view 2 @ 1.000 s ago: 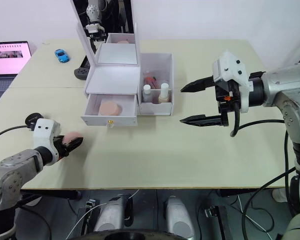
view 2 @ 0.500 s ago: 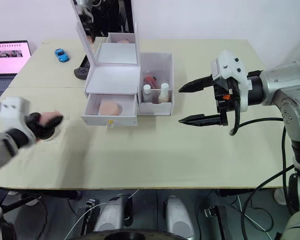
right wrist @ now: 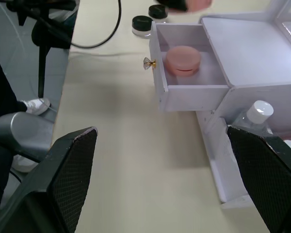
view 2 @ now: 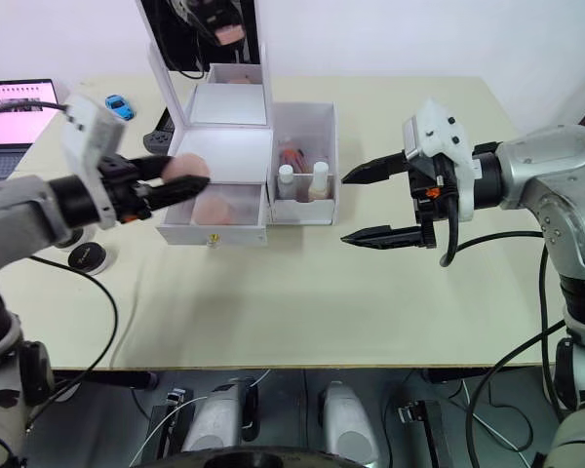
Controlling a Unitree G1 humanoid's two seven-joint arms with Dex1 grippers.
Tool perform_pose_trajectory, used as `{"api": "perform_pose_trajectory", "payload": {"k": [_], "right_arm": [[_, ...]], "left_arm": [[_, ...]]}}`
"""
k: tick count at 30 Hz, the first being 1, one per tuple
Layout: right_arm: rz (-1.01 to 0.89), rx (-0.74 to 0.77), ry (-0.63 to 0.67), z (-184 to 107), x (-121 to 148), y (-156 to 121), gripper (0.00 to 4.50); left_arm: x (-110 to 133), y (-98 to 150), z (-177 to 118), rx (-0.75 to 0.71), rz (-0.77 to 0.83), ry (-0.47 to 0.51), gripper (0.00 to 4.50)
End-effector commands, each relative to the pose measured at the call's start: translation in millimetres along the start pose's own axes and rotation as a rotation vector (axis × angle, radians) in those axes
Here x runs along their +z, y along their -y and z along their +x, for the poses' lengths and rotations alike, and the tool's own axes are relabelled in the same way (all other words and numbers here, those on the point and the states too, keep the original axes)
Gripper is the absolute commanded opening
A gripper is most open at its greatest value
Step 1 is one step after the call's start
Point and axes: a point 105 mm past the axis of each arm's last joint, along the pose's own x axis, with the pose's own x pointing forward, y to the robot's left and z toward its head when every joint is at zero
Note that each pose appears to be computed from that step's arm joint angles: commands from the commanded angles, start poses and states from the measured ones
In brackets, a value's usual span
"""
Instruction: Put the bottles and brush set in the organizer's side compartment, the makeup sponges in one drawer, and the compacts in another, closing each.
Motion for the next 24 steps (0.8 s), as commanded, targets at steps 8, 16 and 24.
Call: {"api": "perform_pose_trajectory", "payload": {"k": [8,16,24], "right_arm": [[-0.031,-0.103,-0.011,-22,9,-14,4.50],[-0.029,-0.145,-0.007,-23,10,-18,4.50],[-0.033,-0.162,-0.003,-23,15,-16,4.50]], "left_arm": [[-7,2,28,-0.032,0.052,-0.062,2.66],[-12,-3,40,-0.031,0.054,-0.064,2.66],[-20,-3,47,-0.043,0.056,-0.084,2.66]]}}
